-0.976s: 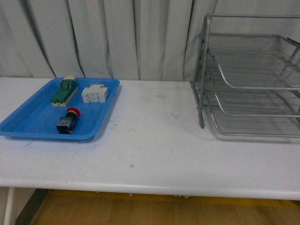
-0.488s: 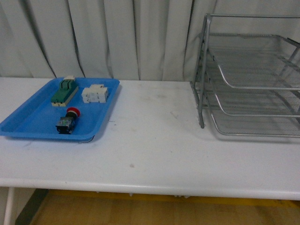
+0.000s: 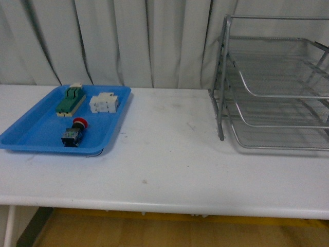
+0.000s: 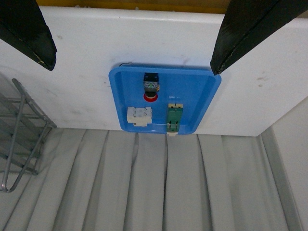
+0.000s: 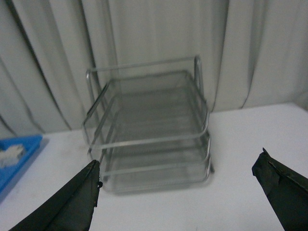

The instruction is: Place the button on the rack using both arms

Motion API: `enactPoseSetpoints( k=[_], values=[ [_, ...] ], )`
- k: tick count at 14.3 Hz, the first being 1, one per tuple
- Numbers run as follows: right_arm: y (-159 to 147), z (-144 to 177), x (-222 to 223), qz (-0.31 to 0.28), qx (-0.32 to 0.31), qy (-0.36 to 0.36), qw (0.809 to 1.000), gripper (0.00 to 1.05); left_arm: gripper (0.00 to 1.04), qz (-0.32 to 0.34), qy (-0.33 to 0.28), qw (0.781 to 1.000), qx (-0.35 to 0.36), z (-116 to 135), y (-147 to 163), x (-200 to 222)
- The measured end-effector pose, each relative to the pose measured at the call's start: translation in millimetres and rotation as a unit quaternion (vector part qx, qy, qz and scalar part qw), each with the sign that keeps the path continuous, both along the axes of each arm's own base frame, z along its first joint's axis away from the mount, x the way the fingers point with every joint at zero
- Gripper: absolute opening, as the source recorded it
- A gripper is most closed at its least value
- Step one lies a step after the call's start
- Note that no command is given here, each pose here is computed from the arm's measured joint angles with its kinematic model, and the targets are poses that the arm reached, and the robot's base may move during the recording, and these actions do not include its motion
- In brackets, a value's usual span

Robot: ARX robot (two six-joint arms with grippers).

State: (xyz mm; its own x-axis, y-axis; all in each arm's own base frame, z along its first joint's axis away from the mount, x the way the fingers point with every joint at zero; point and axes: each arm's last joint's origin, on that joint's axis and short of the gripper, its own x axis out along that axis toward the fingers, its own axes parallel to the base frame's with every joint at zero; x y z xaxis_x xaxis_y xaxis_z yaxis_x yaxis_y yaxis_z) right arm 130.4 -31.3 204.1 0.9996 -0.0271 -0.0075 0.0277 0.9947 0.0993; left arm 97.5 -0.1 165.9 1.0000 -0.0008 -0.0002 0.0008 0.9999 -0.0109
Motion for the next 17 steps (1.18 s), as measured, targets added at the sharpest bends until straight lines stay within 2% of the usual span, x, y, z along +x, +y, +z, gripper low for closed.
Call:
enactPoseSetpoints(
  k=[2,3,5,7,8,9,10,11,12,13,14,15,17],
  values=[
    [-35,31,38,-0.037,0.008,-0.048,0.998,0.98,0.98,0.000,0.000,1.000,0.000,0,0,0],
    [-53,37,56,-0.053,0.031,-0.057,0.996,0.98,0.98,0.000,0.000,1.000,0.000,0,0,0],
    [-101,28,93,-0.083,0.136,-0.100,0.982,0.98,0.98,0.000,0.000,1.000,0.000,0,0,0],
    [-121,-6,113,-0.074,0.287,-0.098,0.950,0.98,0.98,0.000,0.000,1.000,0.000,0,0,0],
    [-120,-22,121,-0.049,0.356,-0.092,0.929,0.98,0.98,0.000,0.000,1.000,0.000,0,0,0],
    [-114,-33,129,-0.024,0.429,-0.078,0.900,0.98,0.98,0.000,0.000,1.000,0.000,0,0,0],
    [-108,-46,139,-0.011,0.512,-0.054,0.857,0.98,0.98,0.000,0.000,1.000,0.000,0,0,0],
    [-103,-64,148,-0.011,0.597,-0.027,0.802,0.98,0.98,0.000,0.000,1.000,0.000,0,0,0],
    [-98,-80,154,-0.024,0.658,-0.006,0.753,0.98,0.98,0.000,0.000,1.000,0.000,0,0,0],
    [-93,-93,159,-0.036,0.701,0.008,0.712,0.98,0.98,0.000,0.000,1.000,0.000,0,0,0],
    [-85,-103,165,-0.043,0.726,0.023,0.686,0.98,0.98,0.000,0.000,1.000,0.000,0,0,0],
    [-77,-109,174,-0.036,0.736,0.037,0.675,0.98,0.98,0.000,0.000,1.000,0.000,0,0,0],
    [-62,-116,189,-0.023,0.741,0.055,0.669,0.98,0.98,0.000,0.000,1.000,0.000,0,0,0]
  ],
)
